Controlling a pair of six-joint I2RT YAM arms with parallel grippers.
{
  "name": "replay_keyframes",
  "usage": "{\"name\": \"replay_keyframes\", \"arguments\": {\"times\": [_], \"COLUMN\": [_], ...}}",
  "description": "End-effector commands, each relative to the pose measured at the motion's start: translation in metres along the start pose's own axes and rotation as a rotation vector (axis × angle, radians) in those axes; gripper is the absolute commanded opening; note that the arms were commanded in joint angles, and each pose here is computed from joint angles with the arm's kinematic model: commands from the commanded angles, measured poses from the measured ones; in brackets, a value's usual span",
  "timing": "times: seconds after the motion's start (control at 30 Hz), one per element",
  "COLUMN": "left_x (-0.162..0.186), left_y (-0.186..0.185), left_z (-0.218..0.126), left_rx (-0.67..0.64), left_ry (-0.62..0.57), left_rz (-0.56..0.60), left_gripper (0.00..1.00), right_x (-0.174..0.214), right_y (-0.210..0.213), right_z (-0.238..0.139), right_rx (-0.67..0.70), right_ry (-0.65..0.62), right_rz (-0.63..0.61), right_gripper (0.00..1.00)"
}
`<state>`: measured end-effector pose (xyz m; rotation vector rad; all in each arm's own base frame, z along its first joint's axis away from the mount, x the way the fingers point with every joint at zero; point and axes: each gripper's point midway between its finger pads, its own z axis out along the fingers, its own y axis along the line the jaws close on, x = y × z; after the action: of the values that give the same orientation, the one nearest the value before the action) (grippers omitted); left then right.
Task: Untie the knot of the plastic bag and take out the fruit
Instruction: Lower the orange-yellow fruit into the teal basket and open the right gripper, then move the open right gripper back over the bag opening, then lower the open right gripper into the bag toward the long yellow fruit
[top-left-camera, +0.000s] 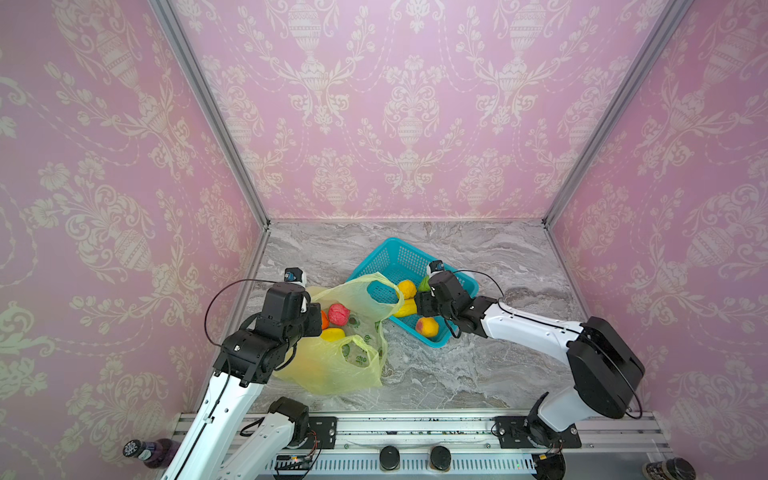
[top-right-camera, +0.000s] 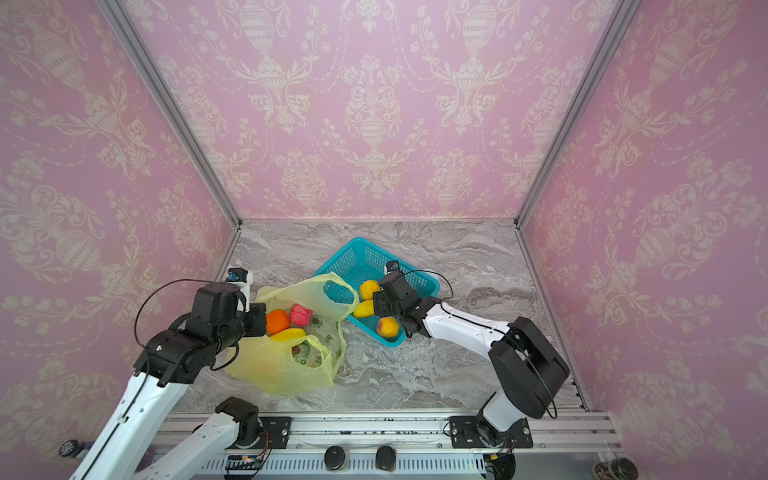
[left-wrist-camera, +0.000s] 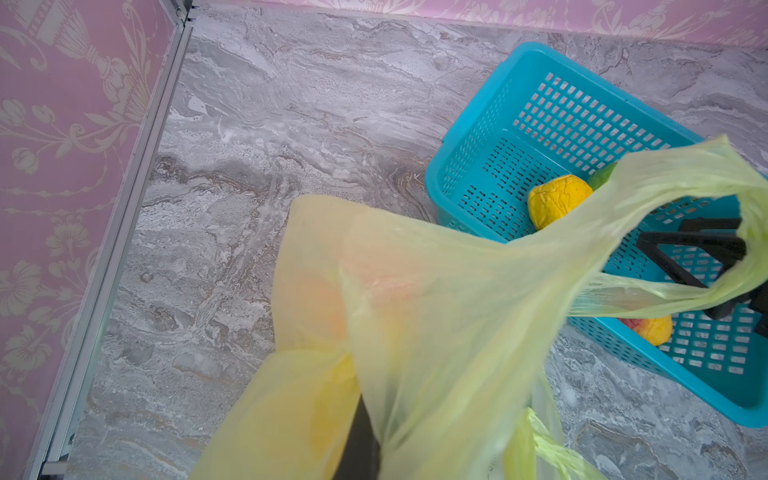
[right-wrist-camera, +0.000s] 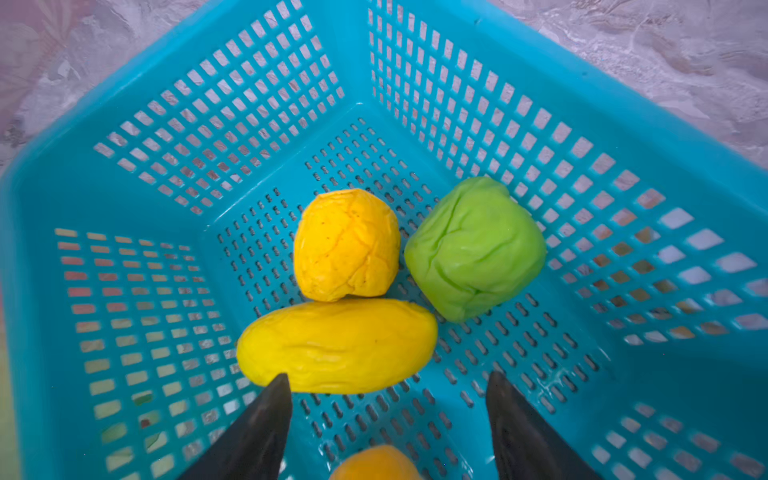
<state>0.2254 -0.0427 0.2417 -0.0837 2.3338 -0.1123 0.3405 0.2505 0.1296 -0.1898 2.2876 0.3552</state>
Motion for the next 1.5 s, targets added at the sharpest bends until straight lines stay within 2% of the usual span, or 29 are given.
{"name": "replay_keyframes", "arguments": {"times": [0.0,0.17,0.37,0.43,0.53,0.7,0.93,1.3,1.37,1.47], "left_x": [0.002,0.002,0.002,0.002,0.002,0.002,0.003,0.002,0.002,0.002], "left_y": [0.006,0.006,0.006,0.006,0.006,0.006,0.006,0.005,0.005,0.005], "left_z": [0.001,0.001,0.001,0.001,0.001,0.001,0.002,0.001,0.001,0.002], "left_rx": [-0.027,-0.03,-0.03,-0.03,-0.029,-0.029,-0.028,-0.022,-0.021,-0.021], "left_ry": [0.0,0.001,0.0,0.0,0.0,-0.001,0.003,0.002,0.002,0.003], "left_rz": [-0.02,-0.019,-0.02,-0.019,-0.02,-0.02,-0.02,-0.02,-0.019,-0.019], "left_gripper": [0.0,0.0,0.0,0.0,0.0,0.0,0.0,0.0,0.0,0.0], "right_x": [-0.011,-0.015,-0.008,-0.002,0.009,0.022,0.037,0.05,0.053,0.057], "right_y": [0.013,0.051,0.1,0.116,0.143,0.173,0.194,0.233,0.237,0.243], "right_z": [-0.03,-0.082,-0.141,-0.153,-0.158,-0.127,-0.056,-0.005,0.0,0.009], "right_rx": [-0.064,-0.2,-0.434,-0.519,-0.615,-0.598,-0.441,-0.449,-0.458,-0.462], "right_ry": [-0.092,-0.222,-0.364,-0.379,-0.355,-0.247,-0.092,0.01,0.02,0.029], "right_rz": [-0.024,-0.133,-0.239,-0.267,-0.323,-0.377,-0.412,-0.416,-0.419,-0.409], "right_gripper": [0.71,0.59,0.45,0.41,0.4,0.37,0.33,0.33,0.37,0.49]}}
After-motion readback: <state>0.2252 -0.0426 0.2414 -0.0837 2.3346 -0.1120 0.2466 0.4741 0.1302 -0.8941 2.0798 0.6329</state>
